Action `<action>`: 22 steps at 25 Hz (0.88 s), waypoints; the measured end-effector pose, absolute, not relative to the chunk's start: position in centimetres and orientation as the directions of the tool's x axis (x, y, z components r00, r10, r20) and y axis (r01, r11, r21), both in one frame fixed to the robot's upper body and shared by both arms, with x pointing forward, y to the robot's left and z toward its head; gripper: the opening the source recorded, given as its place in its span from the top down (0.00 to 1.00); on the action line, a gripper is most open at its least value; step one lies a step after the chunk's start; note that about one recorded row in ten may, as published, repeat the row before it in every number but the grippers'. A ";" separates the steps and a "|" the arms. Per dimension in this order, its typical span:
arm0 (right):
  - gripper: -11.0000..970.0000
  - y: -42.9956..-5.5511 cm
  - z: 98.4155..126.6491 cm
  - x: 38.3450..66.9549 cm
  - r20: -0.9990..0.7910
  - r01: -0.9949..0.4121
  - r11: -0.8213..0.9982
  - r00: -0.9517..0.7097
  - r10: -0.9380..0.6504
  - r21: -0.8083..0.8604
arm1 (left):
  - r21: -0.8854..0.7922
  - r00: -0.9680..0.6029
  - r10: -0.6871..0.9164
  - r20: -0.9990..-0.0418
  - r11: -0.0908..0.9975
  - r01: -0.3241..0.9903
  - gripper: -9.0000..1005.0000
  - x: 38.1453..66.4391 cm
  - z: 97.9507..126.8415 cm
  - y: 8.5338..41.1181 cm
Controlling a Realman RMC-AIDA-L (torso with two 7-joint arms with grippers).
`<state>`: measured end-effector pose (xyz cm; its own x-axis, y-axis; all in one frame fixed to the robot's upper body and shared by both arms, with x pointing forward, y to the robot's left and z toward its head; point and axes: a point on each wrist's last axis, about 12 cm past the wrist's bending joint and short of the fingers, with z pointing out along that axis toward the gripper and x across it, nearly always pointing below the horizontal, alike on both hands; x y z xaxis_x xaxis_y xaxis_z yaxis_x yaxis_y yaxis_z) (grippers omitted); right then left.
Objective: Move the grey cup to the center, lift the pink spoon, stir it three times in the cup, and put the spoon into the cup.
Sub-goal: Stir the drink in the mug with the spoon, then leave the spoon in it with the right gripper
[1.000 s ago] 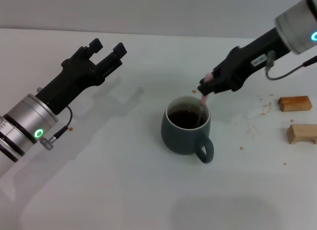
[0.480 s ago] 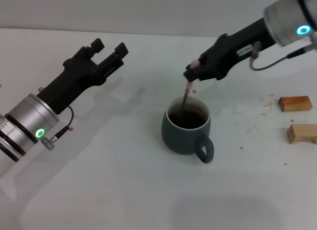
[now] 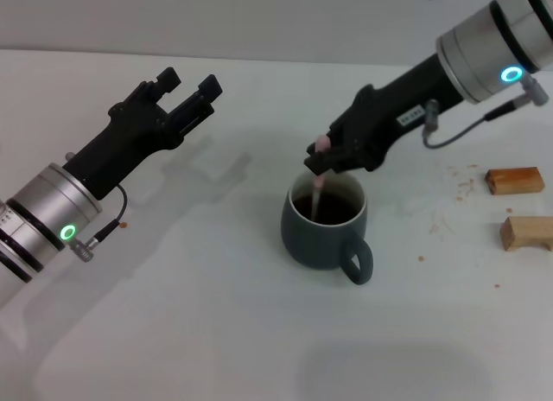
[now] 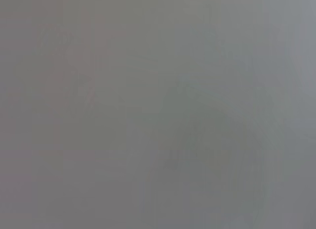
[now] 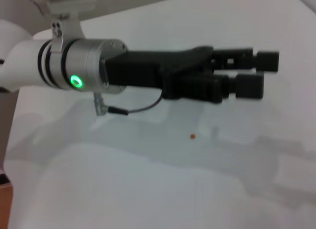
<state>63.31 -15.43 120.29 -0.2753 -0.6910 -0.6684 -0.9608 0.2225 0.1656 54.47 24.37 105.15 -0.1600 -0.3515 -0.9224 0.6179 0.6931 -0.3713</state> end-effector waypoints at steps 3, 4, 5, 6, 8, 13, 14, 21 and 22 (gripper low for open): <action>0.89 -16.4 120.0 63.2 -0.652 -0.953 0.242 -0.301 -0.696 0.181 | -0.371 -0.160 -0.351 -0.923 0.693 0.618 0.17 54.5 105.2 24.4; 0.89 -16.8 120.0 63.2 -0.645 -0.950 0.254 -0.311 -0.698 0.183 | -0.370 -0.160 -0.351 -0.923 0.693 0.619 0.17 54.5 105.2 24.3; 0.89 -17.2 119.9 63.3 -0.637 -0.946 0.268 -0.322 -0.700 0.183 | -0.370 -0.160 -0.350 -0.923 0.692 0.619 0.17 54.5 105.2 24.3; 0.89 -17.5 119.8 63.4 -0.629 -0.943 0.281 -0.330 -0.704 0.180 | -0.369 -0.160 -0.349 -0.923 0.692 0.621 0.17 54.6 105.2 24.3; 0.89 -18.1 119.9 63.6 -0.619 -0.939 0.300 -0.338 -0.708 0.170 | -0.366 -0.160 -0.346 -0.924 0.690 0.625 0.17 54.6 105.3 24.2; 0.89 -18.2 120.3 64.3 -0.630 -0.933 0.333 -0.342 -0.697 0.137 | -0.362 -0.160 -0.340 -0.927 0.690 0.627 0.17 54.7 105.3 24.1; 0.89 -17.9 120.4 64.4 -0.635 -0.934 0.332 -0.336 -0.696 0.131 | -0.361 -0.160 -0.340 -0.927 0.690 0.627 0.17 54.7 105.3 24.0; 0.89 -15.6 120.2 64.7 -0.644 -0.944 0.316 -0.298 -0.705 0.091 | -0.362 -0.161 -0.341 -0.926 0.689 0.627 0.17 54.7 105.2 23.9; 0.89 -15.6 120.2 64.8 -0.645 -0.941 0.325 -0.304 -0.701 0.090 | -0.363 -0.161 -0.341 -0.926 0.690 0.626 0.17 54.7 105.2 24.0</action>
<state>64.79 -15.56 120.20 -0.3038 -0.7015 -0.6447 -0.9413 0.3253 0.0897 54.67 23.96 105.20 -0.1614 -0.3411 -0.9261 0.6265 0.6897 -0.3632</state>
